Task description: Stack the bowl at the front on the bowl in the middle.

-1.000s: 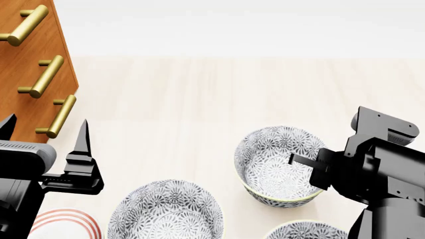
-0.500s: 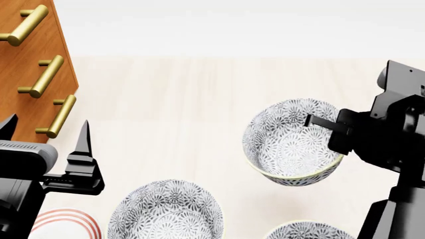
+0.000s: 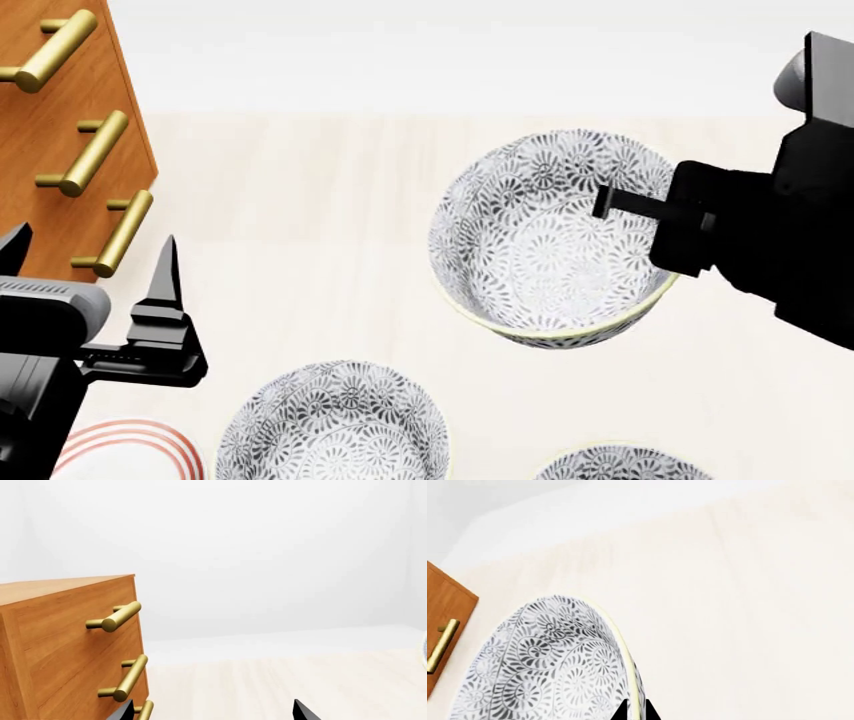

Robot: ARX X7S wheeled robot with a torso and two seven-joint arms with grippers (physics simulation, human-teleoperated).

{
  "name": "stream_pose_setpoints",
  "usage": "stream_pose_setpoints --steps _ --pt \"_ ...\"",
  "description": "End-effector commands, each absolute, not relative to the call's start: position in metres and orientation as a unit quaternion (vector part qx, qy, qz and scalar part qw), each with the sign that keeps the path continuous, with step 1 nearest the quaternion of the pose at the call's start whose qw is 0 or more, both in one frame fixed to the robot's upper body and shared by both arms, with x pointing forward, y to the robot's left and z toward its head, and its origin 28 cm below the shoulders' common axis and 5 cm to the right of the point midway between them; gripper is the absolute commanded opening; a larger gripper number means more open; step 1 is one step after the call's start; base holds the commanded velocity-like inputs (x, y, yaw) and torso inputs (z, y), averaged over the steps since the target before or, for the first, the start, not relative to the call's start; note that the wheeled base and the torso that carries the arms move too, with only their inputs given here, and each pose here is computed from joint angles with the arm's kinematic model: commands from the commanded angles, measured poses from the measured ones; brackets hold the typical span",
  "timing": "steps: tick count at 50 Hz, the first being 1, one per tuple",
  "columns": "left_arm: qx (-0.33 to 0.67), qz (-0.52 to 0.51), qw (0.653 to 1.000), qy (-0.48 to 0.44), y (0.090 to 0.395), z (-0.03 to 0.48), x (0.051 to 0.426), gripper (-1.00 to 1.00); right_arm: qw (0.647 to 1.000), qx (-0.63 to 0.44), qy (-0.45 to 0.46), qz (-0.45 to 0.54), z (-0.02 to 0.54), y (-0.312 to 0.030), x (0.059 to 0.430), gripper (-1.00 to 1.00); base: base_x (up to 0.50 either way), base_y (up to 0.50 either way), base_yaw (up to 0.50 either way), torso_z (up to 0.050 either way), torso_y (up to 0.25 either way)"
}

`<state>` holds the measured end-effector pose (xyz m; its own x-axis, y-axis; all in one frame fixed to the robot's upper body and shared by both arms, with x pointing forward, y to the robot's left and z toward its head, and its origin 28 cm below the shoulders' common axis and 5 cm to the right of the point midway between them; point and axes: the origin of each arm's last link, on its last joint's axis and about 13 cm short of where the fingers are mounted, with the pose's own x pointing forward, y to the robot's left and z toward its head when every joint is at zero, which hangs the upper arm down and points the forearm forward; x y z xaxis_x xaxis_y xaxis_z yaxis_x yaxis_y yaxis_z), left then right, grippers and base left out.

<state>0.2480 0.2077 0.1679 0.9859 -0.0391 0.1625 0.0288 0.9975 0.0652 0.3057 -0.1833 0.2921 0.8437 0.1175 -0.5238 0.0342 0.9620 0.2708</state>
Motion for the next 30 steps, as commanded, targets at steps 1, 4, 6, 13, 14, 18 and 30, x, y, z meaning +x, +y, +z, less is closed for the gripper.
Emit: stream_pose_setpoints --steps 1,4,6,13,14,18,30 --pt "0.031 -0.017 0.996 -0.084 0.207 0.169 0.247 1.00 0.953 0.100 0.267 0.102 0.297 -0.165 0.277 -1.00 0.00 0.00 0.00 0.000 0.000" --pt "0.031 -0.018 0.996 -0.084 0.207 0.169 0.247 1.00 0.952 0.089 0.266 0.121 0.298 -0.158 0.271 -1.00 0.00 0.00 0.00 0.000 0.000" --pt "0.031 -0.018 0.996 -0.084 0.207 0.169 0.247 1.00 0.951 0.082 0.267 0.132 0.298 -0.154 0.269 -1.00 0.00 0.00 0.00 0.000 0.005" --pt "0.031 -0.019 0.996 -0.085 0.207 0.171 0.247 1.00 0.947 0.056 0.276 0.158 0.289 -0.138 0.269 -1.00 0.00 0.00 0.00 0.000 0.000" --pt "0.031 -0.019 0.996 -0.085 0.207 0.171 0.247 1.00 0.946 0.054 0.277 0.159 0.288 -0.137 0.269 -1.00 0.00 0.00 0.00 0.000 0.000" --pt "0.031 -0.018 0.996 -0.084 0.207 0.171 0.248 1.00 0.944 0.047 0.280 0.168 0.284 -0.132 0.271 -1.00 0.00 0.00 0.00 0.000 0.000" --pt "0.030 -0.019 0.996 -0.087 0.207 0.173 0.247 1.00 0.926 0.048 0.309 0.211 0.249 -0.114 0.286 -1.00 0.00 0.00 0.00 0.000 0.000"
